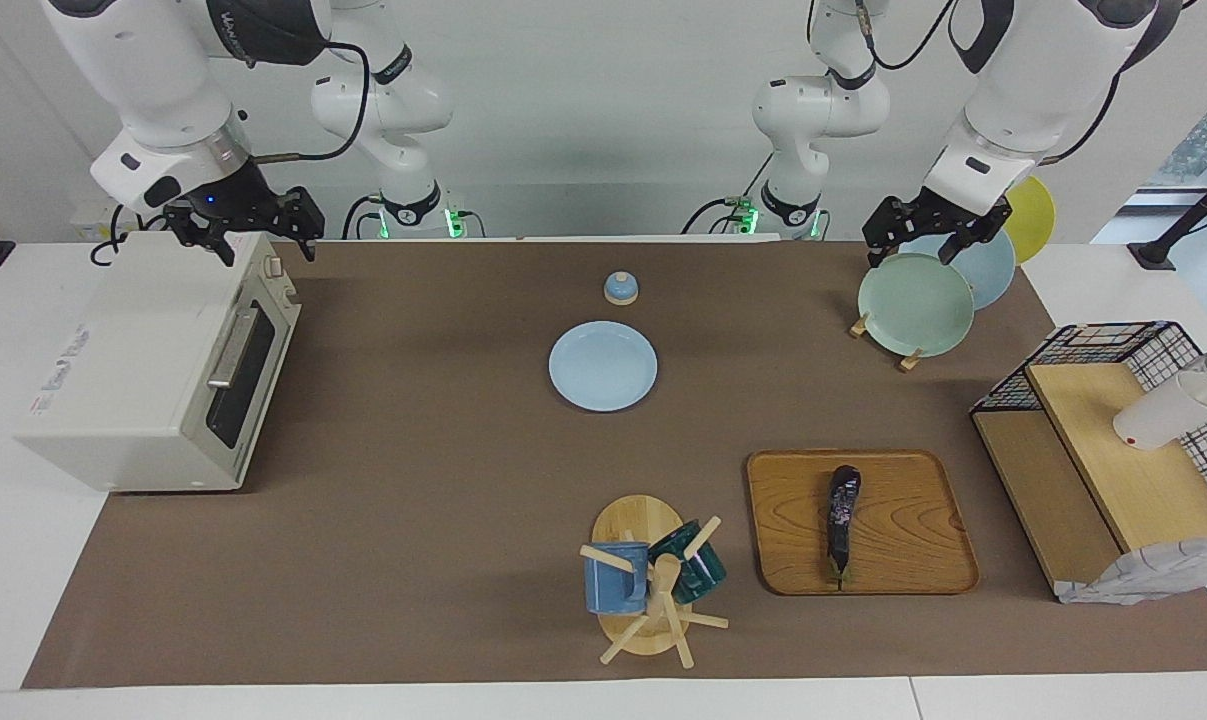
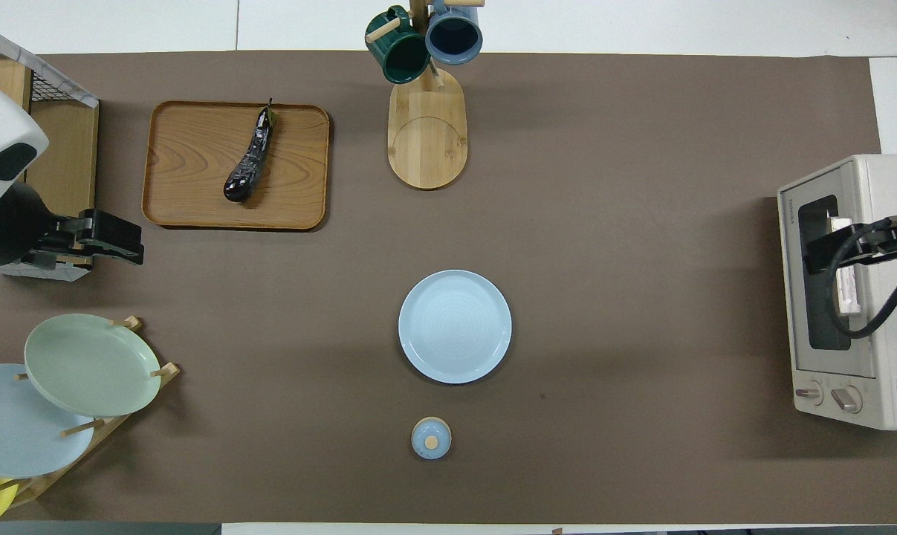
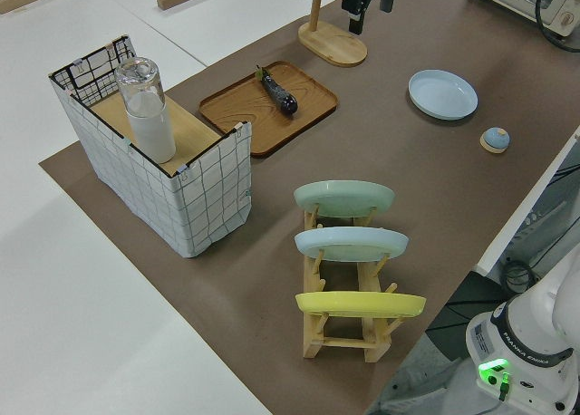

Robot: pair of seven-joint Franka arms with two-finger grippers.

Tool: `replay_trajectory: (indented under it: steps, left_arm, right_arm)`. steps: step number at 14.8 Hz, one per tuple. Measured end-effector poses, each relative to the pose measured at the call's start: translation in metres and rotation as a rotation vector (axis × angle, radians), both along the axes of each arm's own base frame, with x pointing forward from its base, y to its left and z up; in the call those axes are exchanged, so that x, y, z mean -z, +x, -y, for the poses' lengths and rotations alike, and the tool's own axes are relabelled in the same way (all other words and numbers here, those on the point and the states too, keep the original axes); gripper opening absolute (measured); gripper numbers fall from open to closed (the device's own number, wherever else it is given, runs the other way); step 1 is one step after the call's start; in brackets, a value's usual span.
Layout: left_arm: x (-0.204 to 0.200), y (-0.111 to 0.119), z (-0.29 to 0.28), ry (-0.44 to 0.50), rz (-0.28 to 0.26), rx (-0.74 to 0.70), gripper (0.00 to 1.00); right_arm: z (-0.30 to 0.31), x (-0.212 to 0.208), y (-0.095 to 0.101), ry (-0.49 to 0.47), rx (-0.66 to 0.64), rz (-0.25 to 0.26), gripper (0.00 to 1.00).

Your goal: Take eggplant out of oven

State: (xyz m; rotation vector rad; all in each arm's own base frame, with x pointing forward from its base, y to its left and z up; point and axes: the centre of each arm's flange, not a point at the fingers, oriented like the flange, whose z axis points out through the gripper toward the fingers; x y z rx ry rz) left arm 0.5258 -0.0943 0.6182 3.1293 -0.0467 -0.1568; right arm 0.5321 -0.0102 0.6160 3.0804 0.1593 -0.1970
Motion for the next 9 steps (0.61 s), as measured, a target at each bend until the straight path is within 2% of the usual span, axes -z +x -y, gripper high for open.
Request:
replay_trajectory:
  steps: [9]
  left_arm:
    - [-0.0001,-0.0017,0.0000,0.001,-0.003,0.000,1.00]
  right_arm:
    - [0.0000,0.0000,0.0000,0.000,0.000,0.000,1.00]
